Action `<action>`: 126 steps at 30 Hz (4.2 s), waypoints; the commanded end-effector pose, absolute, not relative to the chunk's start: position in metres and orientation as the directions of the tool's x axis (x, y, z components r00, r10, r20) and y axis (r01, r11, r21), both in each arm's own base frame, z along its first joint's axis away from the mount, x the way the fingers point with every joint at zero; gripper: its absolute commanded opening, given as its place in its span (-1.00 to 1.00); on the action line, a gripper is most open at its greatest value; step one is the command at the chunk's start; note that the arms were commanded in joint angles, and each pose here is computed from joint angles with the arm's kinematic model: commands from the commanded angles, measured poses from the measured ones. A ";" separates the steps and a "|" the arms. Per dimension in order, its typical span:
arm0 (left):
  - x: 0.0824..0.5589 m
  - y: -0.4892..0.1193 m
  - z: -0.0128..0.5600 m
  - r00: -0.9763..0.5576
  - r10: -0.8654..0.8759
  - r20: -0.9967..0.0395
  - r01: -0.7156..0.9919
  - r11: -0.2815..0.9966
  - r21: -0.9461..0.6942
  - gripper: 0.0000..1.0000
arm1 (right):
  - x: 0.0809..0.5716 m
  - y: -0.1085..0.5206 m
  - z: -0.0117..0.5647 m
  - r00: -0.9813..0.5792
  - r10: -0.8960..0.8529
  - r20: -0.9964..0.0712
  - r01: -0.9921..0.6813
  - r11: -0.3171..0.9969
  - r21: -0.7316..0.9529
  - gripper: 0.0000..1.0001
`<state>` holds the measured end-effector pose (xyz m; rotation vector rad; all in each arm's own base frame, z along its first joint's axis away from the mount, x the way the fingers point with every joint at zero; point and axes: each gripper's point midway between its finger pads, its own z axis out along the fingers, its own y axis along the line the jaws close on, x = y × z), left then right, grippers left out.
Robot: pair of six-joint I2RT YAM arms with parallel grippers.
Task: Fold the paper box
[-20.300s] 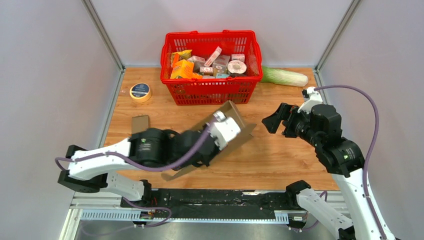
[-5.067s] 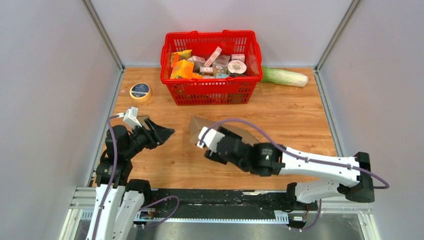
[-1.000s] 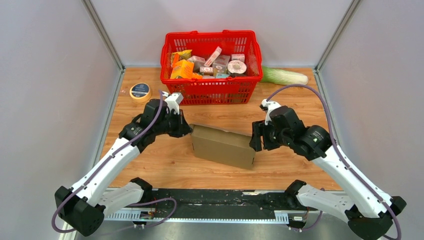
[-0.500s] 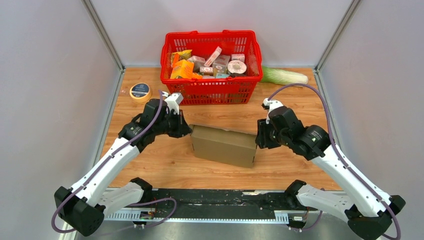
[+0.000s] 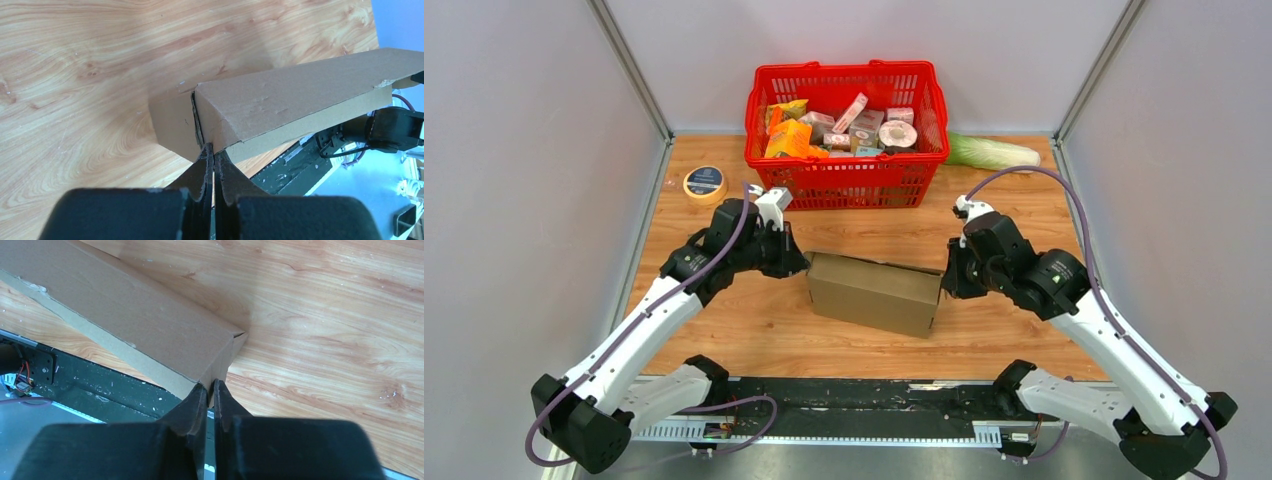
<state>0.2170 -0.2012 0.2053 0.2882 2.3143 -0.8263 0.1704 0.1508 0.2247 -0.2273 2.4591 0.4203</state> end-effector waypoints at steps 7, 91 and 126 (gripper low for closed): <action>0.211 -0.198 0.205 -0.773 -0.006 -0.635 0.392 0.781 -0.485 -1.00 | 0.168 0.170 0.252 -0.831 0.053 -0.554 -0.187 0.911 0.367 -1.00; 0.188 -0.194 0.212 -0.691 -0.067 -0.719 0.444 0.745 -0.497 -0.49 | 0.192 0.191 0.192 -0.861 0.238 -0.450 -0.129 0.753 0.645 0.10; 0.216 -0.247 0.217 -0.690 -0.086 -0.719 0.544 0.594 -0.593 -0.76 | 0.199 0.258 0.339 -0.860 0.211 -0.465 -0.391 0.313 0.865 -0.59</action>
